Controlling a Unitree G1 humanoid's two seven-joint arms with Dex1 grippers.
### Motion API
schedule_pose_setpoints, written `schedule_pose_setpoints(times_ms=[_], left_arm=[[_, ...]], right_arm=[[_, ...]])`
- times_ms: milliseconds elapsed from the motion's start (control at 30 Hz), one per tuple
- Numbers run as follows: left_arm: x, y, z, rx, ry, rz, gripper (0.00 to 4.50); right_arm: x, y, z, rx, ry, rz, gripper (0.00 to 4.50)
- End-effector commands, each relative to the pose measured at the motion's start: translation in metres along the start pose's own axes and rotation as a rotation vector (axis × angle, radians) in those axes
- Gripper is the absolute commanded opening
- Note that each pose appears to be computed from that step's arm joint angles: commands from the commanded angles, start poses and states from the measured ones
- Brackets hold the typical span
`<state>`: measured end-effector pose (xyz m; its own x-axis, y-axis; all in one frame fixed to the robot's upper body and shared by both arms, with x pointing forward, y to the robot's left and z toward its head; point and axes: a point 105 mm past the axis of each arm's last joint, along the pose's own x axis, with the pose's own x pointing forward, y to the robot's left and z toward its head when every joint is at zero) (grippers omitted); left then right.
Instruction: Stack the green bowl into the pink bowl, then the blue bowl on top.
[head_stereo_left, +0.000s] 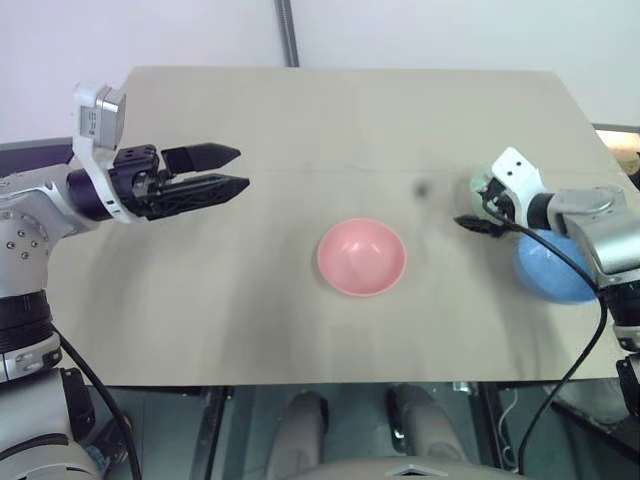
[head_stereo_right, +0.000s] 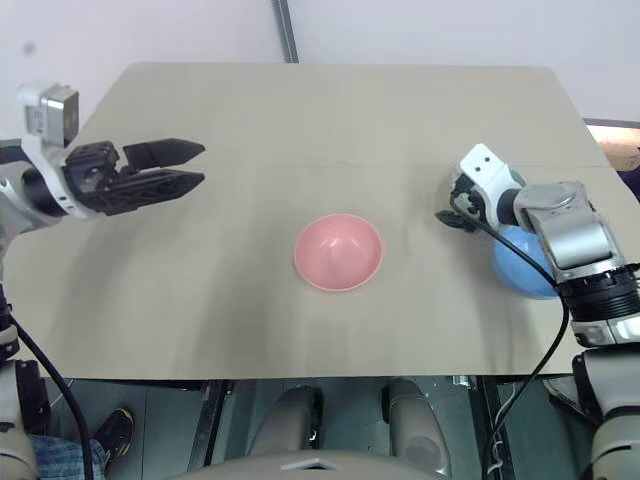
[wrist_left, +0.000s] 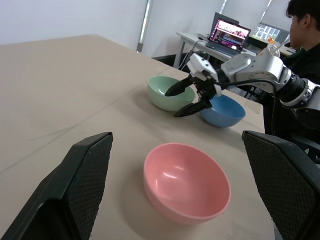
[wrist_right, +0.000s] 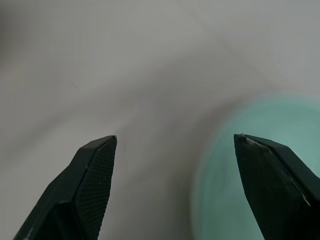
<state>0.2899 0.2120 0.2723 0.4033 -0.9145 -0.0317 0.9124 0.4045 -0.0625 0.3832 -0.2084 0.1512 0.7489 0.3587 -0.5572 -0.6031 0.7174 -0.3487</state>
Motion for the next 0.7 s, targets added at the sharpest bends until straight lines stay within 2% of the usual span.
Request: schedule_pose_setpoints(times_ms=[33,100,200,400,433,633,700], left_arm=[[0.0,-0.004,0.01,0.061,-0.005,-0.012,4.39],[-0.001,-0.004,0.01,0.063,-0.006,-0.01,4.39],[-0.001,-0.003,0.009,0.063,-0.001,-0.007,4.5],[0.0,-0.003,0.008,0.063,0.005,-0.006,4.5],[0.001,-0.003,0.009,0.062,0.002,-0.005,4.5],[0.0,-0.002,0.008,0.064,0.01,0.001,4.5],[0.0,-0.002,0.008,0.063,0.011,0.001,4.5]], right_arm=[[-0.005,-0.015,0.007,-0.054,0.001,-0.067,4.1],[-0.005,-0.015,0.005,-0.058,0.018,-0.064,4.1],[-0.006,-0.015,0.003,-0.092,0.027,-0.066,3.33],[-0.004,-0.01,0.009,-0.106,0.003,-0.043,0.43],[-0.004,-0.009,0.01,-0.112,-0.002,-0.038,0.15],[-0.005,-0.005,0.018,-0.185,-0.029,-0.02,0.15],[-0.007,0.001,0.03,-0.215,-0.074,-0.001,0.15]])
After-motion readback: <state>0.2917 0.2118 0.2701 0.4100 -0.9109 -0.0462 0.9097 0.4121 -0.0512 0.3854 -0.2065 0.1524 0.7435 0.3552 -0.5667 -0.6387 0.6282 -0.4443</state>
